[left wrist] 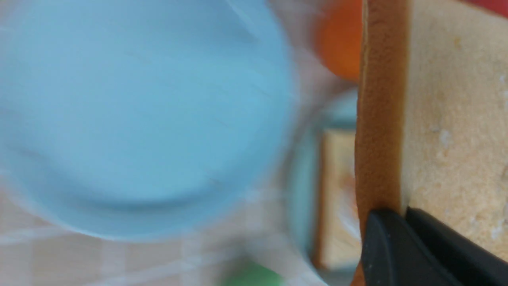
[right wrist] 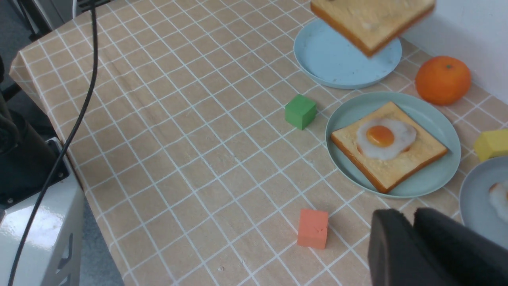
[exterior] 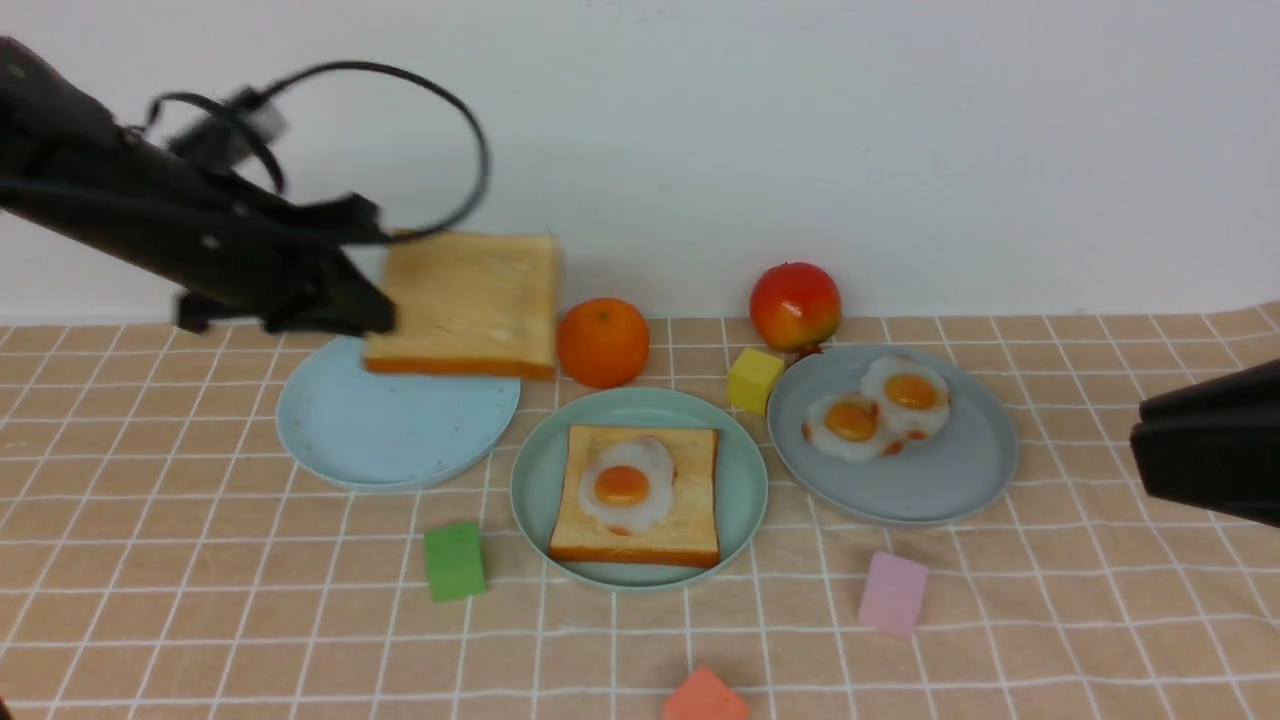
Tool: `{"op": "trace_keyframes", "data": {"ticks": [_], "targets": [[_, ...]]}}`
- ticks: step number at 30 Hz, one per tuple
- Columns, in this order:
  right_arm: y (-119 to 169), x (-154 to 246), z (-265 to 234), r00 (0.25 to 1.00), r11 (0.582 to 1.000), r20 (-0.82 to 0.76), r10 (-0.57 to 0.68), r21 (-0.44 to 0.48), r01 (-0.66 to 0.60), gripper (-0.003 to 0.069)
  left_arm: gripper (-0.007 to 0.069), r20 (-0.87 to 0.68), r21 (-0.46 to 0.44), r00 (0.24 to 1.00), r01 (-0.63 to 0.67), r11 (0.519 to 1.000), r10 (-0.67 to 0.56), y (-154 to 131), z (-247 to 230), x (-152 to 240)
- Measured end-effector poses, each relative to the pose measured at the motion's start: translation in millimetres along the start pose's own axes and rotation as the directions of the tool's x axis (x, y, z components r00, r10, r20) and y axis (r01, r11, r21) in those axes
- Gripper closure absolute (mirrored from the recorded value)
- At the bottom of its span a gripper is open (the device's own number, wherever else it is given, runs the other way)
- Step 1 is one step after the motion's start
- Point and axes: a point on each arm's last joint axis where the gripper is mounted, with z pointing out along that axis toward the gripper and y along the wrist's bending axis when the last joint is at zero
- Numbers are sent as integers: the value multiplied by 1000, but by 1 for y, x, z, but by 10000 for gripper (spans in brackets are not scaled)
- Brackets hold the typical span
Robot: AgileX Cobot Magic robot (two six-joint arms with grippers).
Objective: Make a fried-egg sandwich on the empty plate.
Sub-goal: Use the left arm to place a slice of bread on the fried egg in the middle
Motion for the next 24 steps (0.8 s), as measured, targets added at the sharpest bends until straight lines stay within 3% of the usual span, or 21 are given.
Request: {"op": "trace_keyframes", "data": {"ticks": [4,10,19,24], "targets": [[0,0,0,1000,1000,-1,0,-2,0,552,627,-68,52,998,-4,999,7,-22,29,35],[0,4,2,1000,1000,-19,9,-13,-9,541,627,-84,27,996,-20,999,23,-36,72,62],[0,8,5,999,1000,-32,18,-19,-19,533,622,-124,-27,991,41,999,-44,-18,109,72],[0,8,5,999,1000,-32,18,-19,-19,526,575,-129,-37,991,43,998,-47,-15,112,73]]}}
